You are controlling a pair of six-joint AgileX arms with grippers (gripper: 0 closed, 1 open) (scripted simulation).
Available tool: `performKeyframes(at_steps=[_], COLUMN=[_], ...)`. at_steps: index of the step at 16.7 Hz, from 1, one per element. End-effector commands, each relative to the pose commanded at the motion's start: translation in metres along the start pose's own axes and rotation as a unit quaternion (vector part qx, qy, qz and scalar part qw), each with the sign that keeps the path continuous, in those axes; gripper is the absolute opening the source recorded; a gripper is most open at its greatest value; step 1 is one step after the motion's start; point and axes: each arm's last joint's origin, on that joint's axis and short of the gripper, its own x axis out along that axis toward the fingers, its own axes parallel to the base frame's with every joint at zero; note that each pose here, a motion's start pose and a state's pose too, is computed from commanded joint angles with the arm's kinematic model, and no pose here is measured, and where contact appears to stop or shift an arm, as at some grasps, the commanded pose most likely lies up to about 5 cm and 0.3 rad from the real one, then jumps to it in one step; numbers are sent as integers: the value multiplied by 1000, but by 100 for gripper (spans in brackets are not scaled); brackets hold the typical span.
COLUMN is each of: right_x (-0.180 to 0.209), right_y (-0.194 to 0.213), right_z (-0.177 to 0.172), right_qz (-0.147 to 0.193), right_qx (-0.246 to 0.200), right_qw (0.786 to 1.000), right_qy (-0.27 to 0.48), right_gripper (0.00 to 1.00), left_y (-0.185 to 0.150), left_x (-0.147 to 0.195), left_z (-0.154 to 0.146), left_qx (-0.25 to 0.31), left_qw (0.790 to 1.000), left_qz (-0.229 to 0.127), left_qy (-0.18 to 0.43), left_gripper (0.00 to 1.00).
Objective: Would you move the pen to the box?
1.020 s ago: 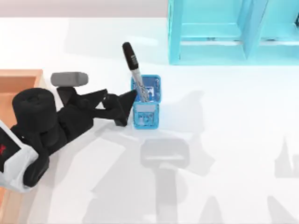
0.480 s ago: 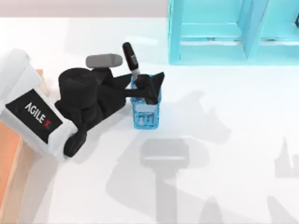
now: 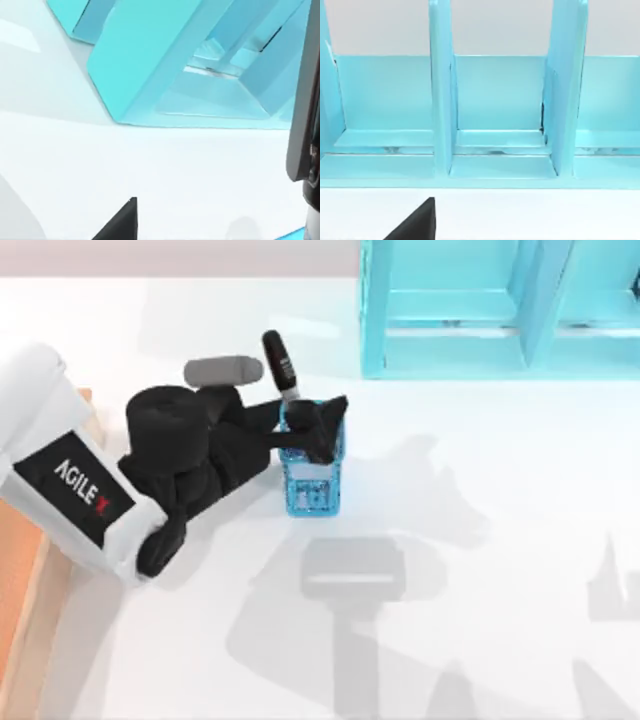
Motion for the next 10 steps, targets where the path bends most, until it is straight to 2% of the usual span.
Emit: performKeyframes(at_steps=[9, 10], right_x=[0, 0], right_y=[0, 0], right_z=[0, 0], right_qz=[0, 0], right_qx=[0, 0], right_qw=[1000, 1000], right_qy=[0, 0], right_gripper=[100, 100], left_y=[0, 0], left_x=[0, 0], left_z=[0, 0], left_qx=[0, 0], left_qw=[1000, 1000], left_qz=[0, 0], left_qy=[0, 0], left_gripper=[2, 0])
